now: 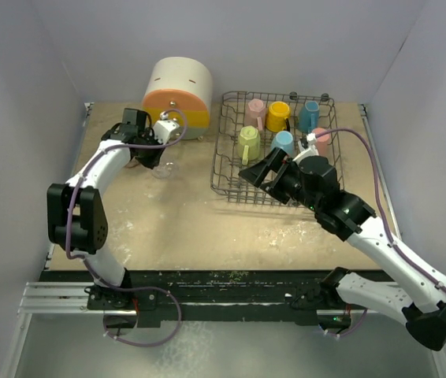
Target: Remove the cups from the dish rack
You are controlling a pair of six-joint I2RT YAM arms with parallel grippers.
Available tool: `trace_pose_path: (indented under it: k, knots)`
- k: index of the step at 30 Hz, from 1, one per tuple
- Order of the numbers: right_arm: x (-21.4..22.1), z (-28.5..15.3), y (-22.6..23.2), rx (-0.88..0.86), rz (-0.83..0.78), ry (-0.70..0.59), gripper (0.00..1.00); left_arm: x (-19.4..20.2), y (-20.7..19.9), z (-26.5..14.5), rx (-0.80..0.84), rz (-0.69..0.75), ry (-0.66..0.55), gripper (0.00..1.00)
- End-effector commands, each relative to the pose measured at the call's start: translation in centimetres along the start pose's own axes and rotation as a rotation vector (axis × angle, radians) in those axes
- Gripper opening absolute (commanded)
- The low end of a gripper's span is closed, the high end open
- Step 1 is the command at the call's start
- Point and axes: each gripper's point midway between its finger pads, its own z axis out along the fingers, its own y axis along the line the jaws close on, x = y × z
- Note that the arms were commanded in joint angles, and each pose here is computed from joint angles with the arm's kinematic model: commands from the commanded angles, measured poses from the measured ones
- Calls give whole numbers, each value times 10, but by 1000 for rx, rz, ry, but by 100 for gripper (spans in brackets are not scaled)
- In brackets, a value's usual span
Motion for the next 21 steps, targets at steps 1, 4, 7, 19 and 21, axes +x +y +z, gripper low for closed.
trace_pose_path:
  k: [1,4,7,19,21]
  knots:
    - [-10,-16,-16,85,-65,-35,100,-22,26,8,-135,94,15,0]
    - [-10,-22,-21,95,-67,-42,100,-14,32,23,-147,105,95,0]
    - [-11,-27,-21,98,-67,-51,100,-15,36,28,-145,109,124,0]
    - [-24,-22,-51,265,-141,-103,100,-48,43,6,-196,103,18,88]
    - [-31,-17,-53,295,-171,-127,100,-59,42,-7,-206,94,-27,99]
